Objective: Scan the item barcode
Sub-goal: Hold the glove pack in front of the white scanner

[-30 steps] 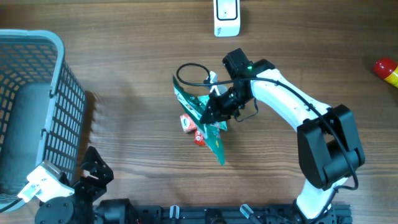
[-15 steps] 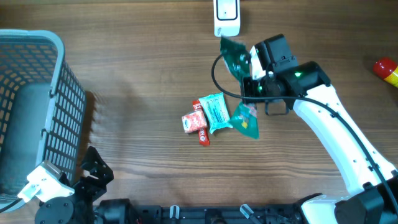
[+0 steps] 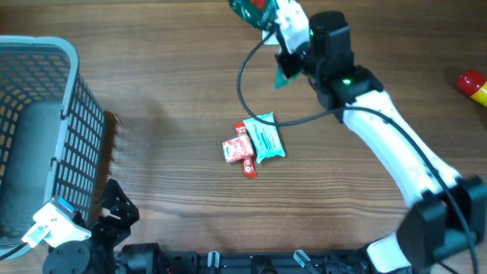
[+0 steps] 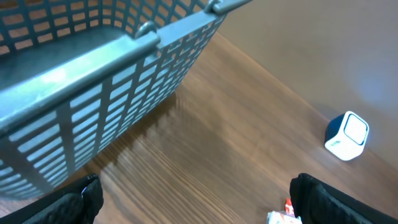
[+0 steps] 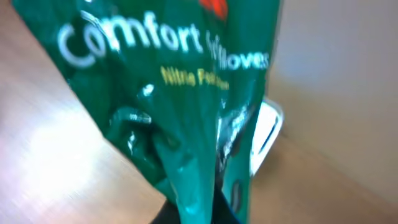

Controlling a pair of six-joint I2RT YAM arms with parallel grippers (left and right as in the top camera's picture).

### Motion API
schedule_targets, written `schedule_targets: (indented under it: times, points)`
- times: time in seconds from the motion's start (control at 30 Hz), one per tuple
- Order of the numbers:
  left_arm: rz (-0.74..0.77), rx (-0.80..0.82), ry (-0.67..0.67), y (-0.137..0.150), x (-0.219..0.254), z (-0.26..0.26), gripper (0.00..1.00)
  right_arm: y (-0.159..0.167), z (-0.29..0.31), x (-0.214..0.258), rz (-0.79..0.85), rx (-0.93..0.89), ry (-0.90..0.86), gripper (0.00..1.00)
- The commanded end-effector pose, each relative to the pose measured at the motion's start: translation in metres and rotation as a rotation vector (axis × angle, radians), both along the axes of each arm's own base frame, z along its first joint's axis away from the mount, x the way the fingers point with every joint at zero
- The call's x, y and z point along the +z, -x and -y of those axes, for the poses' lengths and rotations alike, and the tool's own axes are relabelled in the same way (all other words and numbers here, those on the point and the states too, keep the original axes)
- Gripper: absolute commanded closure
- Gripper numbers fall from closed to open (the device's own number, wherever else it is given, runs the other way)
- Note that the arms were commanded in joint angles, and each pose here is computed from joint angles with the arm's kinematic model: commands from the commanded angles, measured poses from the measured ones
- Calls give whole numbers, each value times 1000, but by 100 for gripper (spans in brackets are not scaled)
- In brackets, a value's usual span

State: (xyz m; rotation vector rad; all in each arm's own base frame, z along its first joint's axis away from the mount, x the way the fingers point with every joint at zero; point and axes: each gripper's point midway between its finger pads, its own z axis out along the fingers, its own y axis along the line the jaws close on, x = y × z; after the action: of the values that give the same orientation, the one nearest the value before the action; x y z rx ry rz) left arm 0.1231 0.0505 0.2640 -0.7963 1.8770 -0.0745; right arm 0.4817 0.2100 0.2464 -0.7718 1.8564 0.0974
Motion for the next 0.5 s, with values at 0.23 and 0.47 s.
schedule_targets:
  times: [0.23,0.47]
  points:
    - [9,8,-10,1,2,-2,0,-114,-19,-56,404,33,453,96]
    - [9,8,-10,1,2,-2,0,-152,-30,-63,437,82,499,96]
